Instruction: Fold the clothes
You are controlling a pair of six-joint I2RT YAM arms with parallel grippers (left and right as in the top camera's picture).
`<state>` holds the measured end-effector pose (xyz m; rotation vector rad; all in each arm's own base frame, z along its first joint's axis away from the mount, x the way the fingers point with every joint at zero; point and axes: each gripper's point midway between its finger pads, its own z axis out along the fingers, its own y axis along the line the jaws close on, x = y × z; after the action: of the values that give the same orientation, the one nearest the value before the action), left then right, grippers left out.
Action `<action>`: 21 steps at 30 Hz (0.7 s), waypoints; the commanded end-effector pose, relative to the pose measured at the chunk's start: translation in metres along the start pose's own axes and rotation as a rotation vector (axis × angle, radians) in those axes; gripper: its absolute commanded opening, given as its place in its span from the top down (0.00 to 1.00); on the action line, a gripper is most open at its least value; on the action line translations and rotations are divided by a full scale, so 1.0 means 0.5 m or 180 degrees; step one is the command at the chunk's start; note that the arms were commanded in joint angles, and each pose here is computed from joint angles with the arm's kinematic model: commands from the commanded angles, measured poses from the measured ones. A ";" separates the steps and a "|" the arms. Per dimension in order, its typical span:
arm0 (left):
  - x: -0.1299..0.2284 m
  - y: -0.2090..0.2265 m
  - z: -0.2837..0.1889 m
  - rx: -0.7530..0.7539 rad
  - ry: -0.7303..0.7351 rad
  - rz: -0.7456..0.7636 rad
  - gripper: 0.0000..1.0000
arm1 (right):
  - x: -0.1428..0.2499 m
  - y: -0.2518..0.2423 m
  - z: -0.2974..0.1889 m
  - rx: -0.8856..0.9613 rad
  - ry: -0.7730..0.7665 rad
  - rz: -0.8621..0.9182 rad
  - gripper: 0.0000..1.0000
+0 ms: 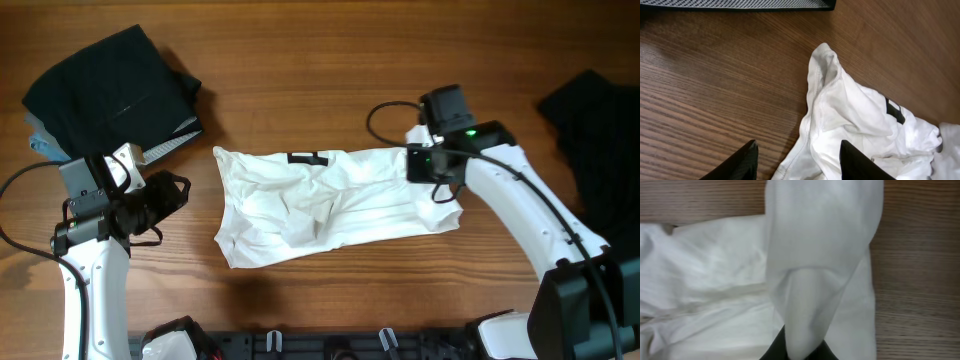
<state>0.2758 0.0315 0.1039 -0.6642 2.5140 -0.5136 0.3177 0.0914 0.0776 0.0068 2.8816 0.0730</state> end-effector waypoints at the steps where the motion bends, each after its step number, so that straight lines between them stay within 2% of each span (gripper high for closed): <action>1: -0.001 -0.009 -0.005 0.0067 -0.0020 0.0078 0.48 | -0.021 0.062 -0.024 -0.0146 -0.0209 0.0004 0.91; 3: -0.001 -0.009 -0.005 0.0068 -0.0018 0.0077 0.48 | -0.024 0.079 -0.024 -0.0191 -0.0261 0.0028 0.89; 4: -0.001 -0.009 -0.005 0.0068 -0.0018 0.0077 0.48 | -0.023 0.089 -0.023 -0.0215 -0.0280 0.0019 0.84; 6: -0.001 -0.009 -0.005 0.0068 -0.0018 0.0077 0.48 | -0.021 0.104 -0.021 -0.0246 -0.0298 -0.0023 0.66; 8: -0.001 -0.009 -0.005 0.0068 -0.0018 0.0077 0.48 | -0.021 0.119 -0.021 -0.0297 -0.0319 -0.0079 0.55; 14: -0.001 -0.009 -0.005 0.0067 -0.0017 0.0077 0.48 | -0.014 0.163 -0.031 -0.0578 -0.0309 -0.0358 0.58; 16: 0.001 -0.009 -0.005 0.0066 -0.0008 0.0073 0.48 | -0.036 0.128 -0.036 -0.0355 -0.0454 -0.0277 0.50; 18: 0.003 -0.009 -0.004 0.0066 0.0009 0.0072 0.48 | -0.053 0.101 -0.036 -0.0209 -0.0543 -0.0266 0.37; 21: 0.011 -0.021 -0.001 0.0094 0.0053 0.0134 0.49 | -0.048 0.075 -0.023 -0.0129 -0.0440 -0.0318 0.38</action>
<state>0.2742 0.0302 0.1030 -0.6659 2.5224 -0.5167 0.3283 0.1464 0.0874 -0.1261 2.7693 0.1868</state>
